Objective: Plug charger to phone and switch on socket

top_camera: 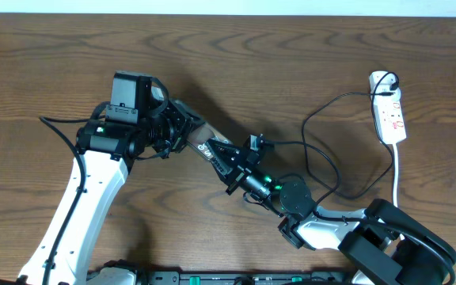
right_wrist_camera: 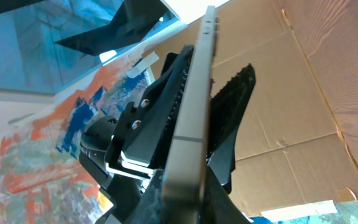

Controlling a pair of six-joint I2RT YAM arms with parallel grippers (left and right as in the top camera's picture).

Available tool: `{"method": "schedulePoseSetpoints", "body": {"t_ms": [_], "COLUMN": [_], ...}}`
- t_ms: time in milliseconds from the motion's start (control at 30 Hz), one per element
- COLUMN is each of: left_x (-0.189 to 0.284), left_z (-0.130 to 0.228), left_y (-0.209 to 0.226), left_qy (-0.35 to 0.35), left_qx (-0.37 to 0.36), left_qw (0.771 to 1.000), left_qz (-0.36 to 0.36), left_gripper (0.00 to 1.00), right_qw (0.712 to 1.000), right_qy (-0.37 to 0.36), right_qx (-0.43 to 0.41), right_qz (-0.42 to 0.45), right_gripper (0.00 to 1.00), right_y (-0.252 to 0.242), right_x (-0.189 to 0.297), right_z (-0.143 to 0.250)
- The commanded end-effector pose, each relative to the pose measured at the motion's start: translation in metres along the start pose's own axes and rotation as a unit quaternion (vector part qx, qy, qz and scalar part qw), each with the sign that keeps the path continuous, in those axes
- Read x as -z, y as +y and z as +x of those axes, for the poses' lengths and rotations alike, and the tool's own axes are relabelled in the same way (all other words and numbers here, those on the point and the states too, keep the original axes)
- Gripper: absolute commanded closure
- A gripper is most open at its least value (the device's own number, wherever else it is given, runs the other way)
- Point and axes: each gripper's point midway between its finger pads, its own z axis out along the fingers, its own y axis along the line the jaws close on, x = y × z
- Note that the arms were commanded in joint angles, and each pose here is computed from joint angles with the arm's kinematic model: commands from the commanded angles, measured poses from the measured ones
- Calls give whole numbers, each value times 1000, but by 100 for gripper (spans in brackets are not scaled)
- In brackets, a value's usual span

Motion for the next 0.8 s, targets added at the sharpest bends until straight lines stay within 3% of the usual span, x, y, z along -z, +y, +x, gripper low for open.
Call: {"method": "schedulePoseSetpoints", "body": {"t_ms": [0, 200, 567, 767], "left_x": [0, 0, 1, 2], "left_z": [4, 3, -3, -6], "left_y": [-5, -6, -20, -27], "left_qy": [14, 14, 8, 3], "left_qx": [94, 170, 166, 152], "left_qw": [995, 985, 985, 987], "left_qz": [8, 10, 38, 53], "left_gripper": [75, 92, 92, 93], "right_qw": [1000, 1000, 1000, 1000], "right_qy": [15, 15, 15, 15], "right_qx": [19, 20, 19, 20], "right_qz": [-6, -6, -5, -5], "right_gripper": [91, 89, 82, 74], "right_y": [4, 4, 4, 4], "right_x": [-2, -2, -2, -2], "right_z": [9, 9, 9, 9]}}
